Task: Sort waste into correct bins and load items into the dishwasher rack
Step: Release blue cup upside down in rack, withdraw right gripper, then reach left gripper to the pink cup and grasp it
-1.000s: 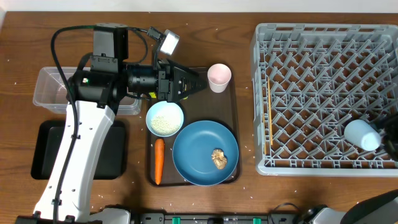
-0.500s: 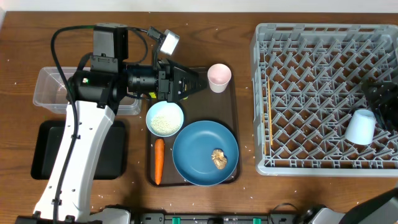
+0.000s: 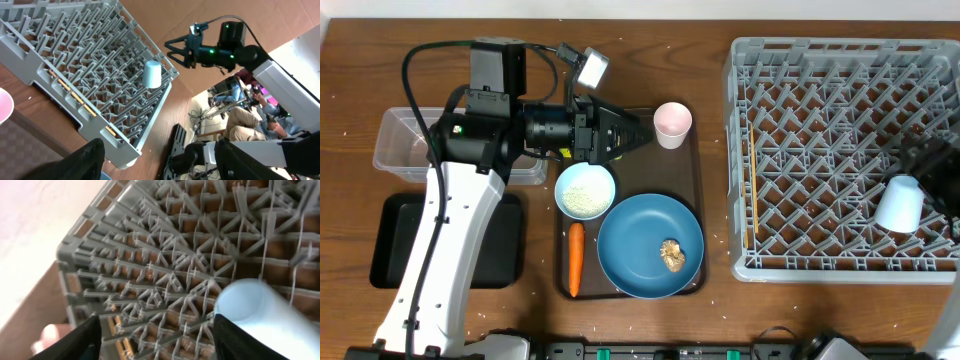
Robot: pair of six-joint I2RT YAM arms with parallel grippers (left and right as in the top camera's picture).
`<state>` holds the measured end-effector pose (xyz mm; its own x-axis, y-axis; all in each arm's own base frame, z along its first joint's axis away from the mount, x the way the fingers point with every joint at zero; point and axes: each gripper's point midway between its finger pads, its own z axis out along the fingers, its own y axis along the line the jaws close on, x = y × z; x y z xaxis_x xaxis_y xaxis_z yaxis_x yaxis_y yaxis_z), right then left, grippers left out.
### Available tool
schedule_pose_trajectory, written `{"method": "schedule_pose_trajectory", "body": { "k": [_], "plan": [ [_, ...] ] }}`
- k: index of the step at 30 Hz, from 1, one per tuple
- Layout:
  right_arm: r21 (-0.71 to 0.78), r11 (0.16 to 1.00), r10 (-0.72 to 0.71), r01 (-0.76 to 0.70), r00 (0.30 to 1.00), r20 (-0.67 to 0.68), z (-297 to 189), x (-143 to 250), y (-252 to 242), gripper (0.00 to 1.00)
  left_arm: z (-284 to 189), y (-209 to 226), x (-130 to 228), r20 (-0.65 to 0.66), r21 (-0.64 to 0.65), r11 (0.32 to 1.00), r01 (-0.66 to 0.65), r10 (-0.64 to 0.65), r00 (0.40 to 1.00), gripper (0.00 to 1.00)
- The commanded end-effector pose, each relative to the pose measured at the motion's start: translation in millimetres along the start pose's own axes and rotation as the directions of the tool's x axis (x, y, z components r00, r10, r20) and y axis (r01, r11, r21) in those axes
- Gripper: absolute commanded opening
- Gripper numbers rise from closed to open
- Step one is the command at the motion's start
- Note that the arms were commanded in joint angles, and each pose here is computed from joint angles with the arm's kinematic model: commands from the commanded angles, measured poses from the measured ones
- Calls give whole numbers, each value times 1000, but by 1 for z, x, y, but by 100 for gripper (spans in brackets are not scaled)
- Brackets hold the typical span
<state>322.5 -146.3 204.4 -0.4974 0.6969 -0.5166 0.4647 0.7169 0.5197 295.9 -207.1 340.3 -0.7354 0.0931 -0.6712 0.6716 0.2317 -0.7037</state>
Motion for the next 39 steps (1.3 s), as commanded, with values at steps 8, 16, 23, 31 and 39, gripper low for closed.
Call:
{"method": "schedule_pose_trajectory", "body": {
  "k": [8,16,23,31,39],
  "plan": [
    [111,993,38,-29,996,-84,47,17,-35,68,-2,-2,-1,5,-6,1000,-7,7,1000,71],
    [146,986,100,-77,983,-155,20,45,-32,70,-2,-2,-2,5,-6,1000,-8,8,1000,71],
    [129,991,42,-37,999,-34,-14,29,-15,77,-4,30,-2,10,-191,982,-6,8,1000,71],
    [-187,982,-23,20,1000,-12,-57,41,56,78,-26,126,1,-53,-758,649,-65,39,998,71],
    [-152,988,-33,13,991,-128,-67,79,49,78,23,202,4,-119,-793,599,-115,33,992,69]
  ]
}}
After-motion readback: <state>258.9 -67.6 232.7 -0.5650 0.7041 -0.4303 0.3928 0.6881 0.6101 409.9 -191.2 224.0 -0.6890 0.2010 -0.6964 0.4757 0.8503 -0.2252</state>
